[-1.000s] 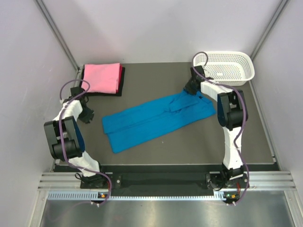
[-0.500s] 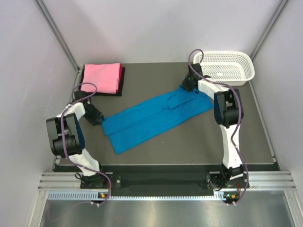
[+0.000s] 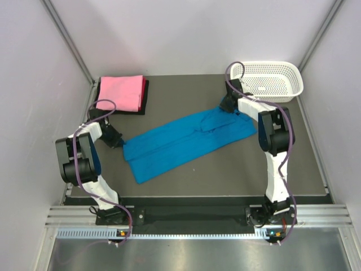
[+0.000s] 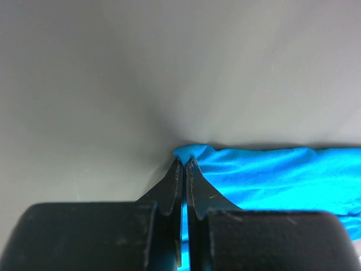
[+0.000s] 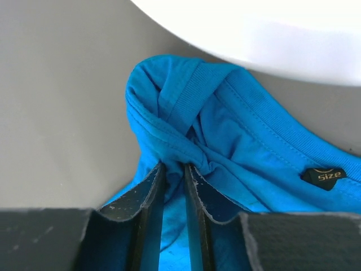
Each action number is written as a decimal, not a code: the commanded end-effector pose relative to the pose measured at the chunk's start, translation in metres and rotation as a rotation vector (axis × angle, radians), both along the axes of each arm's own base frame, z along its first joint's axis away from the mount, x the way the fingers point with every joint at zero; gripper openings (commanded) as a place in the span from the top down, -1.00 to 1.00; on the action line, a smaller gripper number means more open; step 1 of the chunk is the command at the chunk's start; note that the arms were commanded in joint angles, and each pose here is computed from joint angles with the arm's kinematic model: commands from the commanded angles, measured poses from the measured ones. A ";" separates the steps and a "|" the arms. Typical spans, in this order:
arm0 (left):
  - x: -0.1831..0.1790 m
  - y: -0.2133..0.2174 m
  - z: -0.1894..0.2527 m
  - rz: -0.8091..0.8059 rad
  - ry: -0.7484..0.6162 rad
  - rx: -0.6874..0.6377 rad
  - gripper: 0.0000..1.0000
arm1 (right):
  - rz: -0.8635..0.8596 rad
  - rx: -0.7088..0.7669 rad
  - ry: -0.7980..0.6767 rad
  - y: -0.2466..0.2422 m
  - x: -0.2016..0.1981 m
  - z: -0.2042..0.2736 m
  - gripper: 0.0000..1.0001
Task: Fold and stack the t-shirts
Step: Fold the tshirt
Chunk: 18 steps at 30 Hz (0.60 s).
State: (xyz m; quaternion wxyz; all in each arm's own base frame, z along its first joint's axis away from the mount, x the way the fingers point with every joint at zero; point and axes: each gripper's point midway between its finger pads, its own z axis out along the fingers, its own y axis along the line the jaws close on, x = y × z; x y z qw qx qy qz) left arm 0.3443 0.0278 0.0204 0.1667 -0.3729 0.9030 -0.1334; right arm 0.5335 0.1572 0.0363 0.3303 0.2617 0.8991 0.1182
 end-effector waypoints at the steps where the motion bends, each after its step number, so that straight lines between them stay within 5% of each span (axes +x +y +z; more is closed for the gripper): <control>1: -0.015 0.014 -0.023 0.031 0.095 0.081 1.00 | 0.018 -0.035 -0.045 -0.007 -0.002 0.025 0.59; 18: -0.064 0.061 -0.019 0.219 0.255 0.275 1.00 | 0.242 0.162 -0.238 0.036 -0.017 0.127 0.10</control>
